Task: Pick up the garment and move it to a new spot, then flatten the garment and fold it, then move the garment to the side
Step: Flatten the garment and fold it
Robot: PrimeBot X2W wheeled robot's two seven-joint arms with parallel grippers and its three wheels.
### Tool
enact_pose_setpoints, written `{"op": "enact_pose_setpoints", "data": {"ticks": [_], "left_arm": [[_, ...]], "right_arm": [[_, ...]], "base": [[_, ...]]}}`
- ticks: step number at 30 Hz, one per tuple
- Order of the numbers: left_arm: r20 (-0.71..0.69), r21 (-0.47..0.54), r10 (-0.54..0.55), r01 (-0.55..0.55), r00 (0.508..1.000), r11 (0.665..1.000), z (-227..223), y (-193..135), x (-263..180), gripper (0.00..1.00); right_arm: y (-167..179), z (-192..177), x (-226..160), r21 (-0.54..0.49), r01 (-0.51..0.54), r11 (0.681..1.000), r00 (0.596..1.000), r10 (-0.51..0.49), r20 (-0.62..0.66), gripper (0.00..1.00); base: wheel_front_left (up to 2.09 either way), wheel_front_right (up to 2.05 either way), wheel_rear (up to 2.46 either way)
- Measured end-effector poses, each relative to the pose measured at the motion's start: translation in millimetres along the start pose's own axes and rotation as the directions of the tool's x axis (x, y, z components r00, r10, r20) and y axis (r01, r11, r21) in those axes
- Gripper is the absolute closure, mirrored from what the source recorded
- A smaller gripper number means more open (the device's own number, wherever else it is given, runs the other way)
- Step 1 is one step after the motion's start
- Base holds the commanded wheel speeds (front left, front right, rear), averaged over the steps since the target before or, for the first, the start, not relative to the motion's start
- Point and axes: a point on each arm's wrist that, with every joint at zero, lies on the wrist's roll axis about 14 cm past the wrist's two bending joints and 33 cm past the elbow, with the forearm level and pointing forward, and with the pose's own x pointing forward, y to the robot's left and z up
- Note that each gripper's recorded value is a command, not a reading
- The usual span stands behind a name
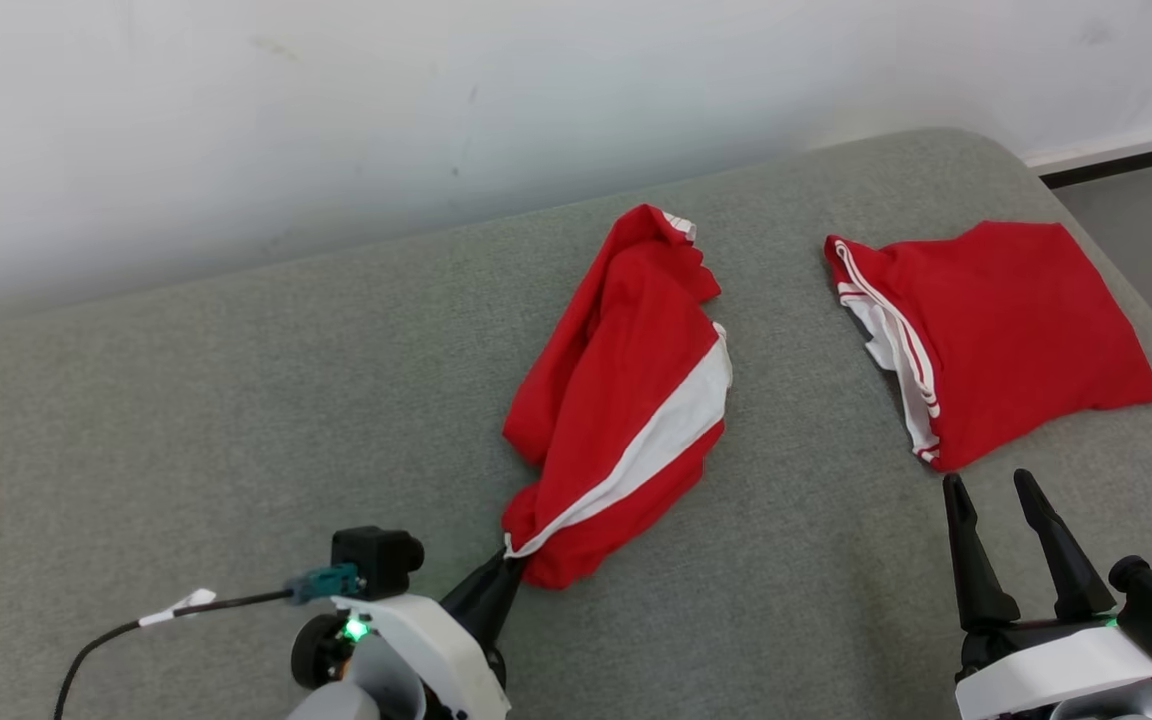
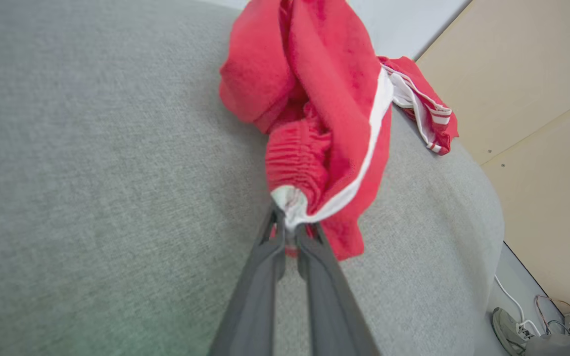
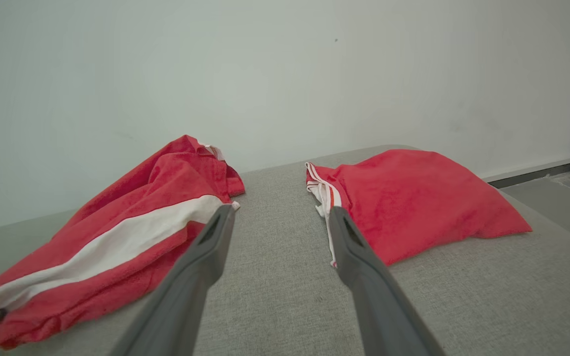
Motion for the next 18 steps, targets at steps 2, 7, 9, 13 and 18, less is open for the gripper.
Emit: {"op": "enact_pose_setpoints", "data": {"ticks": [2, 7, 9, 13, 18], "left_arm": [[0.020, 0.014, -0.003, 0.002, 1.000, 1.000, 5.0, -0.7, -2.9, 1.00], [0.082, 0.111, 0.001, -0.011, 0.997, 0.994, 26.9, 2.9, -15.7, 1.00], [0.110, 0.177, 0.021, -0.040, 0.994, 0.983, 37.2, 9.6, -24.5, 1.00], [0.168, 0.293, 0.092, -0.139, 0.982, 0.946, 55.3, 30.3, -46.5, 1.00], [0.187, 0.365, 0.213, -0.269, 0.959, 0.891, 51.1, 61.5, -79.3, 1.00]], "right_arm": [[2.4, -0.4, 0.4, 0.004, -0.006, 1.000, 1.000, 0.006, 0.001, 0.00], [10.1, -2.6, 0.1, 0.010, -0.032, 0.999, 0.999, 0.032, -0.004, 0.00], [13.9, -1.2, 1.6, 0.009, -0.047, 0.999, 0.999, 0.047, -0.002, 0.00], [20.4, -2.6, 3.5, 0.007, -0.073, 0.997, 0.997, 0.073, -0.015, 0.00], [31.8, -7.5, 5.4, 0.007, -0.110, 0.994, 0.993, 0.110, -0.043, 0.00]], "base": [[0.00, 0.00, 0.00], [0.00, 0.00, 0.00], [0.00, 0.00, 0.00], [0.00, 0.00, 0.00], [0.00, 0.00, 0.00]]}}
